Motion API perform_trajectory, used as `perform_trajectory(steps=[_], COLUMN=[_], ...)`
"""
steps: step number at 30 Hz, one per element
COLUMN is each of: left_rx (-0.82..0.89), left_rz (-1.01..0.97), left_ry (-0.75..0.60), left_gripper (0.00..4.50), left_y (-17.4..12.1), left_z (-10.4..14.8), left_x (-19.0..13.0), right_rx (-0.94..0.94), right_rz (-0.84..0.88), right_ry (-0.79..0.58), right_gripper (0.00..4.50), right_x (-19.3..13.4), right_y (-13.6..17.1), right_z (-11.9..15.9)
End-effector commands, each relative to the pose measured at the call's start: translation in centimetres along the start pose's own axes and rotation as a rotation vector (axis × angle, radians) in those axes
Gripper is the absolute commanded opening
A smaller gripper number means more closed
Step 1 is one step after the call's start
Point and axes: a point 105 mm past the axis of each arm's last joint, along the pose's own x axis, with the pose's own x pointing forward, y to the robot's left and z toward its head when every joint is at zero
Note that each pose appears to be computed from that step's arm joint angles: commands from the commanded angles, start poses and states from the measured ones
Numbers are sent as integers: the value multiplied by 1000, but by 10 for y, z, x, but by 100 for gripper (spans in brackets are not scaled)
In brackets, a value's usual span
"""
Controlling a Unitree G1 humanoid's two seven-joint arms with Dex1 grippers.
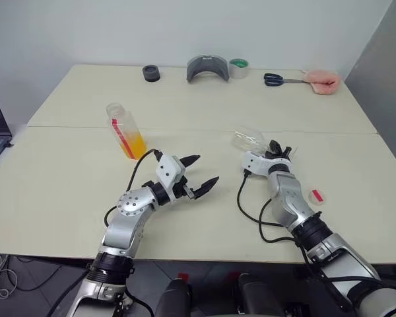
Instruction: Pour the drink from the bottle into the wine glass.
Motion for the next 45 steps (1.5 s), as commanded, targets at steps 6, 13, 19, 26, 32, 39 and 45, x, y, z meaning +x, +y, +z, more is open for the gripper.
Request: perform_trajectory(steps=[6,13,19,26,32,39,45], left_rx=[19,2,-164,-286,-368,-368,-358], left_rz=[2,8,-104,-187,-302,-331,-344], left_ry=[-26,-19,16,70,79,110,129], left_gripper=[450,450,450,450,450,450,450], left_y=[-1,2,-4,5,-4,-6,-9], left_z=[8,8,11,19,29,26,27], left_x=[1,-2,-17,-32,-36,-34,-33], right_rx=[157,922,1252,1296,1232,1235,1253], right_rz=[-47,88,196,265,292,302,308], right_ry=[-22,-43,-171,-148,-128,-57,-21], right_gripper=[19,19,19,19,19,19,19], right_x=[3,17,34,37,16,-26,-48], right_y=[-33,-58,-63,-23,6,27,35], right_z=[7,16,41,44,28,-1,-11])
